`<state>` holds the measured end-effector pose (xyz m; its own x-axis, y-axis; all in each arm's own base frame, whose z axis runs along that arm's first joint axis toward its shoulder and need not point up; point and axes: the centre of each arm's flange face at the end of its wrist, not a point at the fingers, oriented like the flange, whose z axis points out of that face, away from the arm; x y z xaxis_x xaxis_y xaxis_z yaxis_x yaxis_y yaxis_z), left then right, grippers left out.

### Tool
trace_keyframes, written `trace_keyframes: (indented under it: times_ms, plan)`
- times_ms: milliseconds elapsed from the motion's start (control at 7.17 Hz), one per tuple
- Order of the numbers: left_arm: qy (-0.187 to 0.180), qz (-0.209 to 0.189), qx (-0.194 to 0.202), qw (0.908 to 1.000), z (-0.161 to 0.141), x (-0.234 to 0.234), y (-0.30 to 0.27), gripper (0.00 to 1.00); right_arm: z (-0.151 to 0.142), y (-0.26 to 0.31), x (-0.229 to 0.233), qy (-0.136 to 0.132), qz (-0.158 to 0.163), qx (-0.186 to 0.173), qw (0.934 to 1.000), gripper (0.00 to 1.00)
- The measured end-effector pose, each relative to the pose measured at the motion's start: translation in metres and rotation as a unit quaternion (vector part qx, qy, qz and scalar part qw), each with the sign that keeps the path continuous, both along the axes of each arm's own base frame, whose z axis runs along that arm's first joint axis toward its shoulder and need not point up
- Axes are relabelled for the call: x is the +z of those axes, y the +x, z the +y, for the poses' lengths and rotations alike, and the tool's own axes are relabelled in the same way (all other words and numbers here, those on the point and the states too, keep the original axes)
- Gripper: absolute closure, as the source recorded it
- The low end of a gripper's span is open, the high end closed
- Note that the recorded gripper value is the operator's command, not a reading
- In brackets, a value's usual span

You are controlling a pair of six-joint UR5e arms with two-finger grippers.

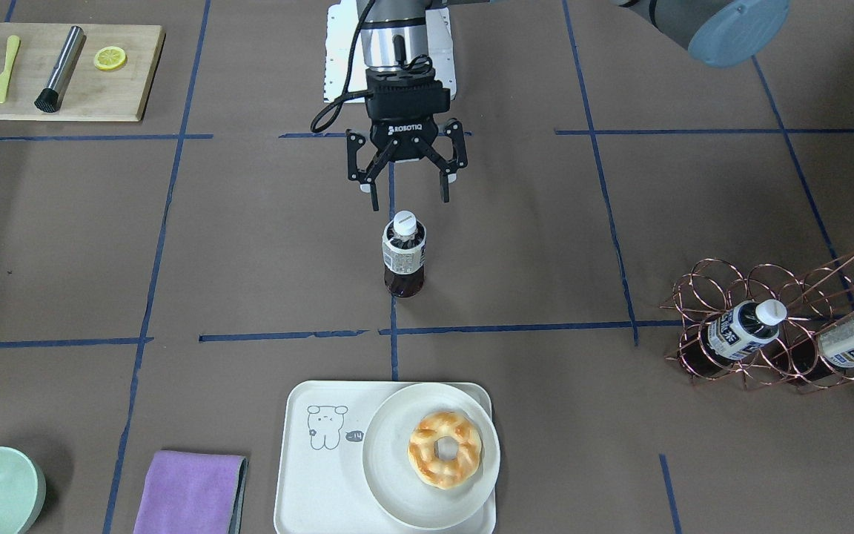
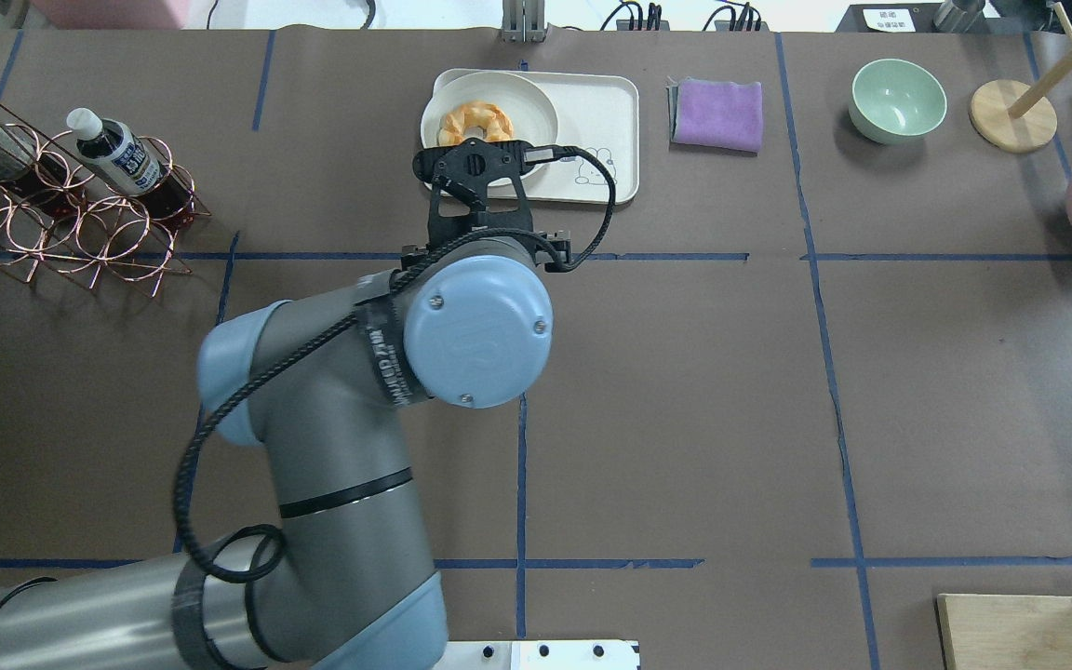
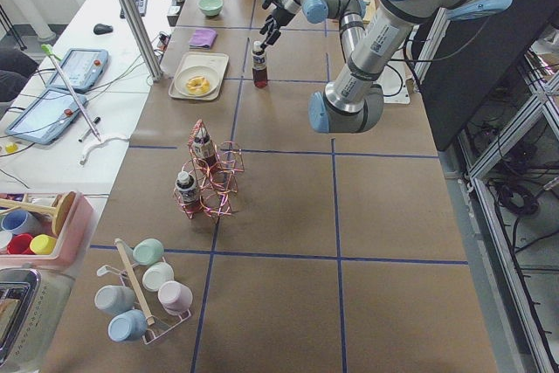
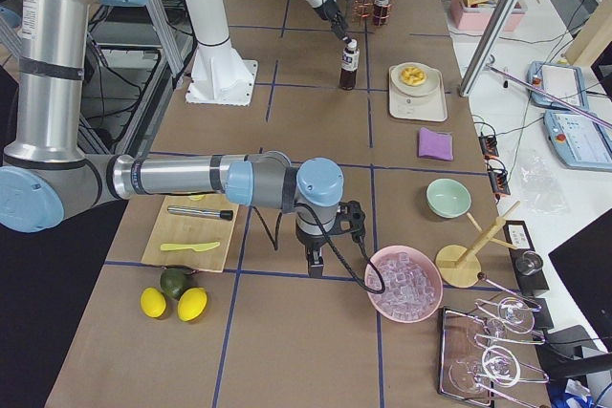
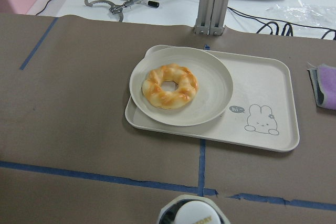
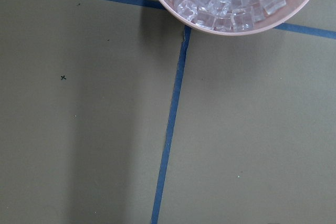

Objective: Place tea on tray
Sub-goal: 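Set the tea bottle on the table nearer the robot than the tray, then withdraw the left arm while the right arm moves toward the bottle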

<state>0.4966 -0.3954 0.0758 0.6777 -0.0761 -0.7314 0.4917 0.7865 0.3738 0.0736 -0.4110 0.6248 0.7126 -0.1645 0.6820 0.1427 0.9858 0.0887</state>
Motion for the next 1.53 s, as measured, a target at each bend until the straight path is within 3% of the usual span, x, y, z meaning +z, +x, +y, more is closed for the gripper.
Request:
trace_keyframes:
  times_ms: [279, 558, 698, 977, 1256, 1535]
  plan:
    - [0.016, 0.008, 0.037, 0.9991, 0.01, 0.018, -0.064, 0.0, -0.001, 0.0, -0.001, 0.001, 0.0, 0.0, 1.0, 0.0]
    - [-0.043, -0.004, 0.087, 0.9952, -0.01, 0.07, -0.1, 0.0, -0.001, 0.0, -0.001, 0.001, -0.001, 0.0, 1.0, 0.0]
    - [-0.085, -0.013, 0.126, 0.9883, -0.027, 0.105, -0.124, 0.0, -0.001, -0.001, -0.001, 0.001, -0.003, 0.0, 1.0, 0.0]
    - [-0.148, -0.023, 0.22, 0.964, -0.063, 0.19, -0.207, 0.0, -0.001, -0.001, -0.002, -0.002, -0.007, 0.003, 1.0, 0.0]
    - [-0.144, -0.046, 0.289, 0.9454, -0.084, 0.284, -0.315, 0.0, -0.002, -0.001, -0.003, 0.0, -0.007, 0.004, 1.0, 0.0]
    - [-0.143, -0.045, 0.32, 0.9354, -0.109, 0.382, -0.42, 0.0, -0.003, -0.001, -0.009, 0.007, -0.006, 0.005, 0.9999, 0.0]
